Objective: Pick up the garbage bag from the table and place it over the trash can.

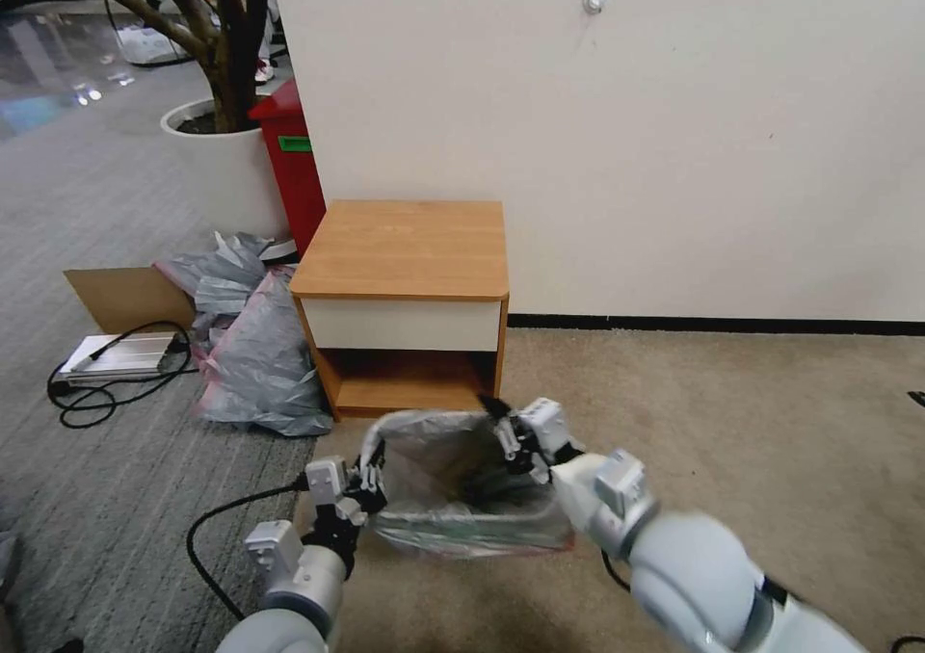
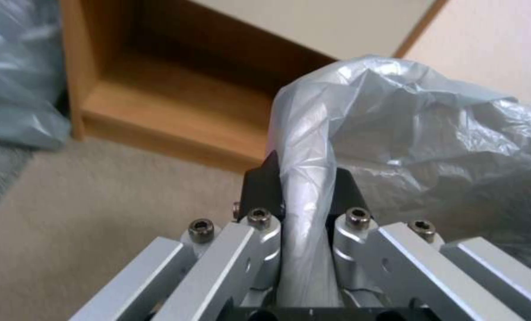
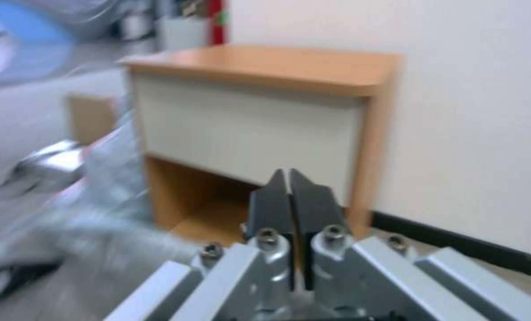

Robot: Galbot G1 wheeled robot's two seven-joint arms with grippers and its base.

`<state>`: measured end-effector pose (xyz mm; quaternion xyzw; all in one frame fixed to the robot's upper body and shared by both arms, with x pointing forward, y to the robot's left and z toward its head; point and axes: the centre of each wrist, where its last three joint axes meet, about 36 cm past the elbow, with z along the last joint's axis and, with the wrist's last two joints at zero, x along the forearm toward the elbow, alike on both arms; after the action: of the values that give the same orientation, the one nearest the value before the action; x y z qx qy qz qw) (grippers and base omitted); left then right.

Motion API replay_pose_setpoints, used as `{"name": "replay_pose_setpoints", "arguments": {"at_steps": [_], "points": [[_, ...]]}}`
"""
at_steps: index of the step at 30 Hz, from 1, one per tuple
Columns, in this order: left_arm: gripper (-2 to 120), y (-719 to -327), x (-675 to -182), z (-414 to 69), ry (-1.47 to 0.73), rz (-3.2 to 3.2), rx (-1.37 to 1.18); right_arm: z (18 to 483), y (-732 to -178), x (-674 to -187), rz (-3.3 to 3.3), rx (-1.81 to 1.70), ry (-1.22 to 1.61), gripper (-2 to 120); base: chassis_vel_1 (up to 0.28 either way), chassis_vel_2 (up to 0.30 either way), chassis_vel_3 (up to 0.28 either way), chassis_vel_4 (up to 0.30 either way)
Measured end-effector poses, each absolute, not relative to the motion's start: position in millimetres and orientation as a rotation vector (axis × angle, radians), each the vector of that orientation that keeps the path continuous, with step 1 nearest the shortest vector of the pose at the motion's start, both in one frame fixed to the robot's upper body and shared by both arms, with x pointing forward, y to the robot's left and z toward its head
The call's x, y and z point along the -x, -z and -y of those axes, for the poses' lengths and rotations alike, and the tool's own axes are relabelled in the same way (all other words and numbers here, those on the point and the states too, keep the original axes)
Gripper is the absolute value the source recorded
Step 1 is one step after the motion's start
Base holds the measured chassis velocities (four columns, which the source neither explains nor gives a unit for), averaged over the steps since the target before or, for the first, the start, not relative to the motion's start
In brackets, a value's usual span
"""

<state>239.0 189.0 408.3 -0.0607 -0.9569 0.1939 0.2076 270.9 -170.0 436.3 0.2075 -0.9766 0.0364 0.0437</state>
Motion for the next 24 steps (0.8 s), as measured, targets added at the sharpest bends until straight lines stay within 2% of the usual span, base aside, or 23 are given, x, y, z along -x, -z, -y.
{"name": "replay_pose_setpoints", "arguments": {"at_steps": [2,4,5,6,10,15,18,20,21,24], "points": [[7,-406,-235,-186,-0.54,2.643,0.18,169,-432,-261,3.023,-0.539,-0.095,12,0.0,0.0,0.0,0.0],[7,-405,-233,-185,-0.537,2.634,0.183,169,-431,-258,3.038,-0.502,-0.089,14,0.0,0.0,0.0,0.0],[7,-401,-227,-182,-0.521,2.615,0.186,169,-429,-254,3.071,-0.424,-0.091,24,0.0,0.0,0.0,0.0],[7,-401,-227,-182,-0.521,2.615,0.186,169,-429,-254,3.071,-0.424,-0.091,24,0.0,0.0,0.0,0.0],[7,-391,-214,-178,-0.489,2.578,0.176,170,-427,-254,3.121,-0.25,-0.106,43,0.0,0.0,0.0,0.0],[7,-381,-211,-179,-0.463,2.569,0.166,169,-427,-252,3.129,-0.19,-0.098,55,0.0,0.0,0.0,0.0],[7,-368,-212,-178,-0.44,2.557,0.155,168,-427,-251,3.131,-0.152,-0.092,72,0.0,0.0,0.0,0.0],[7,-367,-212,-178,-0.438,2.555,0.155,168,-427,-251,3.132,-0.15,-0.091,76,0.0,0.0,0.0,0.0],[7,-366,-212,-177,-0.436,2.553,0.156,168,-427,-251,3.133,-0.146,-0.092,82,0.0,0.0,0.0,0.0],[15,-365,-212,-177,-0.432,2.553,0.158,168,-428,-251,3.131,-0.145,-0.093,90,0.0,0.0,0.0,0.0]]}}
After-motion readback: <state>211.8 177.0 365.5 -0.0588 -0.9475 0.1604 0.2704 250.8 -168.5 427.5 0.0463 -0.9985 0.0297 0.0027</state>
